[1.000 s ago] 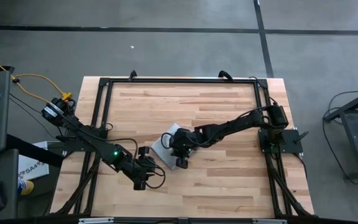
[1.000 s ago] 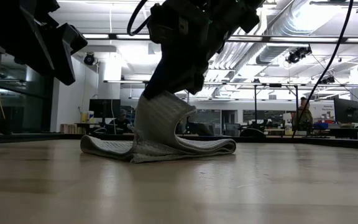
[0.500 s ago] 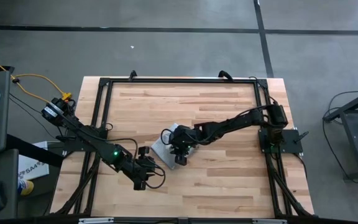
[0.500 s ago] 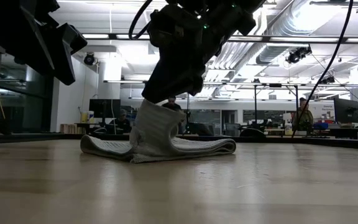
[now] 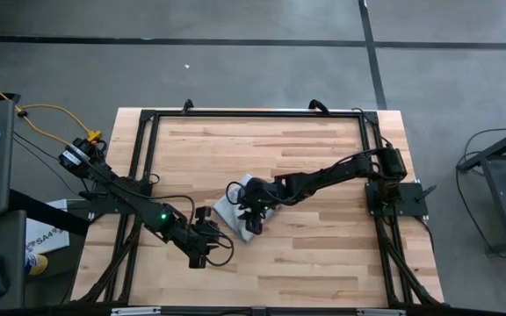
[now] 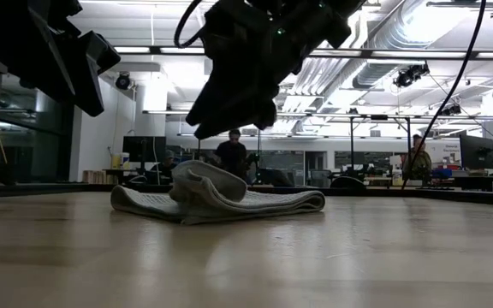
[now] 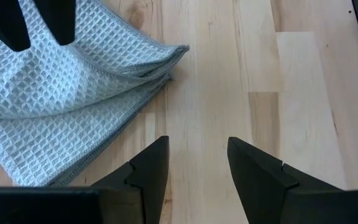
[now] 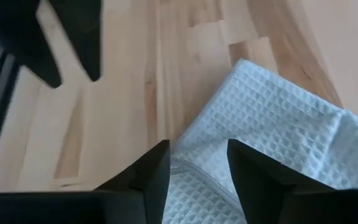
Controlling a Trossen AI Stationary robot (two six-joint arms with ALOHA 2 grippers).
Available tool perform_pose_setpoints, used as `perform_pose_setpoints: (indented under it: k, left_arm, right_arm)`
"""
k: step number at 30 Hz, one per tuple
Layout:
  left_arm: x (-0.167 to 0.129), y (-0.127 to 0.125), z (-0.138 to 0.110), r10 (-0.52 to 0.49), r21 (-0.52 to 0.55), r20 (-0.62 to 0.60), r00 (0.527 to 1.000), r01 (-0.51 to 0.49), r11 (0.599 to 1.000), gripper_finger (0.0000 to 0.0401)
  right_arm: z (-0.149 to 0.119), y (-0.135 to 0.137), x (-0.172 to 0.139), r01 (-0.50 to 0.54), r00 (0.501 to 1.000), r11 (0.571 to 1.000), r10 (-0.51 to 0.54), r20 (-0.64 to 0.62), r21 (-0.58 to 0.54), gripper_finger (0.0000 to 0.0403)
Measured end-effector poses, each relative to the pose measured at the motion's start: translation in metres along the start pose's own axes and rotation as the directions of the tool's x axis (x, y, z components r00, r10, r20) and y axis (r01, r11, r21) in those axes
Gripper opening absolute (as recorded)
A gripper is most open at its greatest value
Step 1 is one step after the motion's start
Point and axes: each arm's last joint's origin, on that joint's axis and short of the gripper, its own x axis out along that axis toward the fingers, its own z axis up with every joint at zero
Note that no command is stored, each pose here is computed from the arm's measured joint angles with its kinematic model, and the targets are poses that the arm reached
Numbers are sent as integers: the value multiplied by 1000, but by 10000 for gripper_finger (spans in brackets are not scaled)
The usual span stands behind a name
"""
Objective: Fold microfiber towels
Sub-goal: Fold the gray microfiber cloth
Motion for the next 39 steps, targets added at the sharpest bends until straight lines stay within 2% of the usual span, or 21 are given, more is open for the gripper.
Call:
perform_pose_setpoints:
  k: [7, 16, 21, 31, 39]
  left_arm:
    - [0, 0, 0, 3, 1, 0, 1000, -3, 1000, 164]
    - [0, 0, 0, 3, 1, 0, 1000, -3, 1000, 164]
    - [0, 0, 0, 6, 1, 2, 1000, -6, 1000, 164]
    - [0, 0, 0, 5, 0, 3, 1000, -5, 1000, 164]
    - [1, 3, 3, 12, 6, 16, 1000, -12, 1000, 164]
  right_arm:
    - [-14, -9, -1, 180, 978, 983, -174, -113, 40, 130]
    - [-23, -10, -3, 233, 958, 968, -211, -196, 97, 107]
    - [-30, -10, -5, 320, 925, 945, -296, -239, 68, 87]
    - [-29, -8, -7, 281, 934, 958, -257, -248, 64, 35]
    - [-32, -2, -6, 234, 938, 970, -206, -278, 69, 28]
